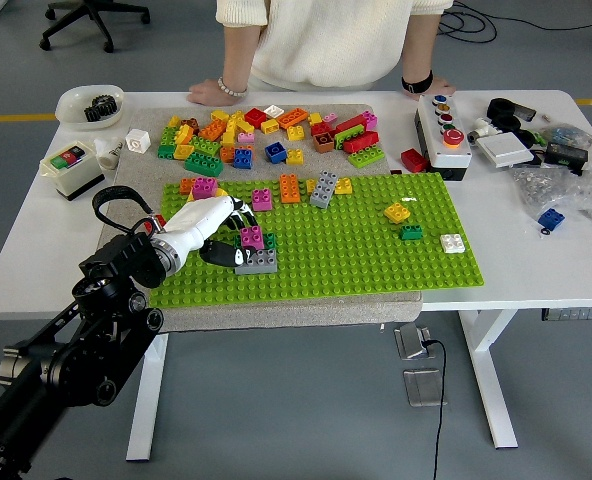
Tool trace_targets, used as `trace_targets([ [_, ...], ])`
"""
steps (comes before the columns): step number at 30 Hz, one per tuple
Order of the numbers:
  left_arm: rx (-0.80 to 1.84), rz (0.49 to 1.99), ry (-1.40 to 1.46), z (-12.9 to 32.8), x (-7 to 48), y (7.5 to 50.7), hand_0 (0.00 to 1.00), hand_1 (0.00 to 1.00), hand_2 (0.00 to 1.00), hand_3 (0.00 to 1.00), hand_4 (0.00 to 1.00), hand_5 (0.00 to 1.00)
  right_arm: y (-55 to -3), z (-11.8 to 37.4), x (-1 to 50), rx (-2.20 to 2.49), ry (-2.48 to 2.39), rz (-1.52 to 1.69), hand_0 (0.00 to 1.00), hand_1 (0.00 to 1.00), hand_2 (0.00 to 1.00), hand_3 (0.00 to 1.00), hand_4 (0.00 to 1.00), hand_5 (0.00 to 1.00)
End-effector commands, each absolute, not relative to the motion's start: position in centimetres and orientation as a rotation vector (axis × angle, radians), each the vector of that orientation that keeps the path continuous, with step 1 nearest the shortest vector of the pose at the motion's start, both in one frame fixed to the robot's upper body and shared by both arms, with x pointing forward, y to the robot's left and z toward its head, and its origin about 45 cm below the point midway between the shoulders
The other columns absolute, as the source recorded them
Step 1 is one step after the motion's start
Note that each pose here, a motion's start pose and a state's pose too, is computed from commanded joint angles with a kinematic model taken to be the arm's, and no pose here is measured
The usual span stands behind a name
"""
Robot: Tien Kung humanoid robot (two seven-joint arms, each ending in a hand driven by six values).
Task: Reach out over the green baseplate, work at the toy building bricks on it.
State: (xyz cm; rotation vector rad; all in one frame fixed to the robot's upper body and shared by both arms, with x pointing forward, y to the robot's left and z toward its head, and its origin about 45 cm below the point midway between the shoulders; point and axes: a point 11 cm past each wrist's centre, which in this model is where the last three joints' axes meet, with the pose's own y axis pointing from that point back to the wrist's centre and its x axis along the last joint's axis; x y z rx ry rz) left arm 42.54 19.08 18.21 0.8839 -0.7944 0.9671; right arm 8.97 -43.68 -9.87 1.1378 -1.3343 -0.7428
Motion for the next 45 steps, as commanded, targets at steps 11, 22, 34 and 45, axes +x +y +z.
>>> trace_targets([
  [11, 0.875, 0.972, -0.813, 18.57, 42.89, 19.54, 0.725, 0.635, 0.552, 0.555, 0.679, 0.185, -43.61, -9.91, 8.92, 1.142, -1.33, -0.746, 0.742, 0.641, 0.681, 0.635, 0.849, 0.535],
  [22, 0.879, 0.947, -0.827, 18.52, 42.91, 19.56, 0.73, 0.645, 0.554, 0.556, 0.702, 0.199, -43.61, -9.91, 8.91, 1.142, -1.329, -0.744, 0.743, 0.64, 0.68, 0.633, 0.85, 0.536],
  [34, 0.875, 0.938, -0.848, 18.62, 43.01, 19.45, 0.734, 0.656, 0.555, 0.556, 0.708, 0.197, -43.64, -9.87, 9.04, 1.142, -1.333, -0.745, 0.742, 0.639, 0.681, 0.632, 0.85, 0.541],
  [45, 0.882, 0.927, -0.858, 18.66, 43.12, 19.62, 0.739, 0.662, 0.555, 0.556, 0.707, 0.194, -43.64, -9.86, 9.08, 1.142, -1.336, -0.745, 0.742, 0.64, 0.68, 0.634, 0.852, 0.542],
])
